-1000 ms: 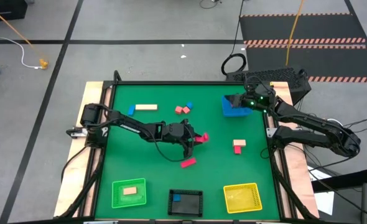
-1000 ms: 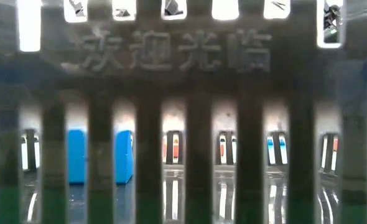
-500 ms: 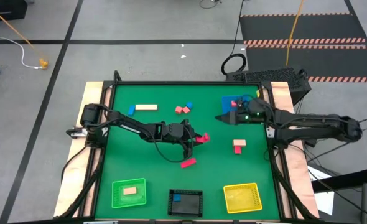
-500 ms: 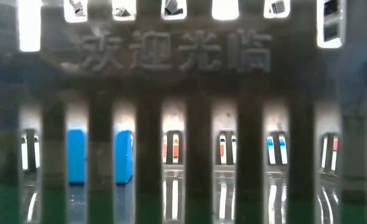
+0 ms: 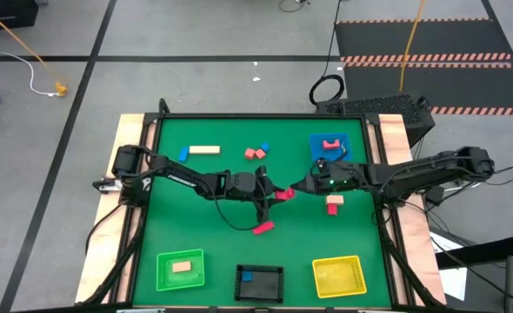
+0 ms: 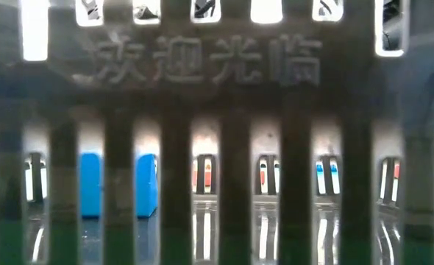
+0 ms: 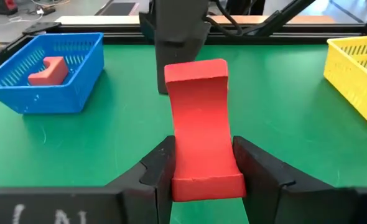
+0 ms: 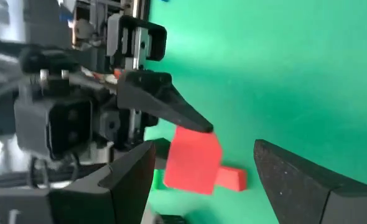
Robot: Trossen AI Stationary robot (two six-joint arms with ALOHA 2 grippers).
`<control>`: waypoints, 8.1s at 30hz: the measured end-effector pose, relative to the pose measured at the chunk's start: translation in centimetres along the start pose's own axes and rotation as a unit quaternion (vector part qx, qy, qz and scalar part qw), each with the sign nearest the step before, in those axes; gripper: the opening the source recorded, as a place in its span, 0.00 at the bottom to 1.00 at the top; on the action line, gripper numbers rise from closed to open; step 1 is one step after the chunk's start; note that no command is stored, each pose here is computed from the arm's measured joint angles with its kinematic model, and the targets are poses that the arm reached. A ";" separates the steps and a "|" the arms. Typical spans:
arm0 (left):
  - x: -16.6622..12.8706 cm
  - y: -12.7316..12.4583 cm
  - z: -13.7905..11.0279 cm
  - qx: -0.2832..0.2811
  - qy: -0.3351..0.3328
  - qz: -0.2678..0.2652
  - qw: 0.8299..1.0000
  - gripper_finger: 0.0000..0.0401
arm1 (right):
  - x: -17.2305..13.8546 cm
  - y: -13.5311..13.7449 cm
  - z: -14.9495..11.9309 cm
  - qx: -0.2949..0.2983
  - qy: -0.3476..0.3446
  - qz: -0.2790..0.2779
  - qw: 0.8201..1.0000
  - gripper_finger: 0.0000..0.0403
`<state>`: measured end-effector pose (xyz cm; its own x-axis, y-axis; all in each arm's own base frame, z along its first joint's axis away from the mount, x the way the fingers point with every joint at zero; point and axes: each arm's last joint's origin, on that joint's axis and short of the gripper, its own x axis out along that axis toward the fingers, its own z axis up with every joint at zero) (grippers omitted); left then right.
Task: Sort & place blocks by color
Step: Put the red block into the yellow bin, then put the light brown block into the green bin
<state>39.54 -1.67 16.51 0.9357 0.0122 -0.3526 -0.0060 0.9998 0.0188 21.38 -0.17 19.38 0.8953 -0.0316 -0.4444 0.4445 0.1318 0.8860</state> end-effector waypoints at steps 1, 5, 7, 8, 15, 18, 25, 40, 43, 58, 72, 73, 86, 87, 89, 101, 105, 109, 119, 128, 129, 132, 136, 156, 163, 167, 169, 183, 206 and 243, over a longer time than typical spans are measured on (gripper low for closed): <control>0.0 0.0 0.0 0.000 -0.001 0.000 1.000 0.34 | 0.2 0.0 0.0 0.016 -0.001 0.005 1.000 0.66; 0.0 0.0 0.1 0.000 -0.005 0.001 1.000 0.34 | 0.8 0.3 0.0 0.063 -0.004 0.024 0.998 0.66; 0.0 0.1 0.1 0.003 -0.007 0.008 1.000 0.34 | 1.0 0.4 0.0 0.073 -0.004 0.034 0.997 0.66; 0.0 0.1 0.1 0.005 -0.007 0.013 1.000 0.34 | 1.1 0.5 0.0 0.075 -0.005 0.038 0.996 0.66; 0.0 0.5 0.2 0.015 -0.007 0.033 0.999 0.35 | 1.6 0.3 0.0 0.076 -0.004 0.039 0.996 0.66; 0.0 0.5 0.2 0.018 -0.007 0.034 0.999 0.35 | 1.6 0.3 0.0 0.075 -0.004 0.038 0.996 0.66; 0.0 0.5 0.2 0.021 -0.007 0.034 0.999 0.36 | 1.6 0.1 0.1 0.019 -0.015 0.026 0.999 0.66; 0.0 0.8 0.2 0.035 -0.006 0.037 0.999 0.36 | 1.6 0.2 0.0 0.009 -0.002 0.031 0.999 0.61; 0.0 1.0 0.2 0.035 -0.007 0.040 0.999 0.36 | 1.6 0.2 0.0 0.008 -0.003 0.031 0.999 0.55; 0.0 1.1 0.0 0.047 -0.001 0.047 0.998 0.36 | 2.1 -0.4 0.6 -0.023 -0.002 0.015 1.000 0.29; 0.0 1.1 0.5 0.027 -0.021 0.063 0.997 0.48 | 1.9 -1.7 2.0 -0.061 -0.009 -0.040 0.997 0.29; 0.0 1.1 0.5 0.027 -0.019 0.063 0.997 0.50 | 1.8 -1.7 2.2 -0.063 -0.007 -0.044 0.997 0.29; -0.1 1.6 0.2 0.026 -0.001 0.122 0.992 0.73 | -0.6 -0.8 1.5 -0.019 0.163 0.005 0.986 0.29; -0.1 1.7 0.1 0.026 0.001 0.133 0.991 0.73 | -0.8 -0.5 1.0 -0.020 0.177 0.012 0.984 0.29; -0.1 1.8 0.0 0.025 0.008 0.153 0.988 0.73 | -1.3 -0.1 -0.2 -0.015 0.202 0.021 0.979 0.29; -0.2 2.6 -0.7 -0.025 0.031 0.200 0.979 0.73 | -3.8 0.7 -8.7 0.037 0.265 0.001 0.963 0.29; -0.3 2.7 -1.0 -0.044 0.044 0.202 0.977 0.73 | -4.9 0.5 -10.9 0.052 0.299 -0.007 0.953 0.29; -0.3 2.5 -1.7 -0.067 0.075 0.204 0.974 0.73 | -6.1 0.1 -12.7 0.063 0.336 -0.025 0.939 0.30; -0.8 1.2 -3.4 -0.120 0.145 0.207 0.960 0.73 | -7.9 -1.2 -15.0 0.160 0.358 -0.113 0.913 0.31; -0.8 0.7 -3.4 -0.118 0.146 0.201 0.962 0.73 | -8.2 -2.1 -16.1 0.220 0.388 -0.199 0.872 0.32; -0.8 0.7 -3.4 -0.118 0.146 0.201 0.962 0.73 | -8.1 -2.1 -16.1 0.220 0.388 -0.199 0.872 0.33; -0.8 0.7 -3.4 -0.118 0.146 0.201 0.961 0.73 | -8.1 -2.1 -16.1 0.221 0.386 -0.196 0.874 0.37; -0.8 0.7 -3.4 -0.118 0.146 0.201 0.961 0.73 | -8.1 -2.1 -16.1 0.221 0.387 -0.196 0.874 0.46; -0.7 1.2 -3.3 -0.111 0.146 0.184 0.966 0.73 | -7.0 0.3 -15.1 0.019 0.304 0.044 0.951 0.59; -0.7 0.1 -3.3 -0.102 0.153 0.141 0.973 0.73 | -5.4 0.6 -12.8 -0.216 0.095 0.092 0.967 0.58; -0.7 -0.3 -3.3 -0.099 0.153 0.137 0.974 0.73 | -4.8 0.9 -11.3 -0.332 -0.063 0.065 0.939 0.58; -0.7 -0.4 -3.3 -0.102 0.153 0.136 0.974 0.73 | -4.7 0.9 -10.7 -0.359 -0.109 0.048 0.926 0.58; -0.7 -0.4 -3.3 -0.111 0.151 0.138 0.972 0.73 | -3.4 -2.9 -7.6 -0.395 0.034 -0.138 0.907 0.58; -0.7 -0.4 -3.1 -0.130 0.137 0.140 0.972 0.73 | -5.2 -2.9 -2.9 -0.456 0.155 -0.276 0.832 0.58; -0.7 -0.4 -3.1 -0.116 0.141 0.138 0.973 0.73 | -4.5 -7.8 -2.4 -0.520 0.181 -0.319 0.771 0.58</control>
<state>37.81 -2.07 13.84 0.7537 0.2518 -0.6070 -0.3539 0.9339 -0.0519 13.78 1.28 14.18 0.3528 -0.1644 -0.9211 0.3569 0.9337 -0.0300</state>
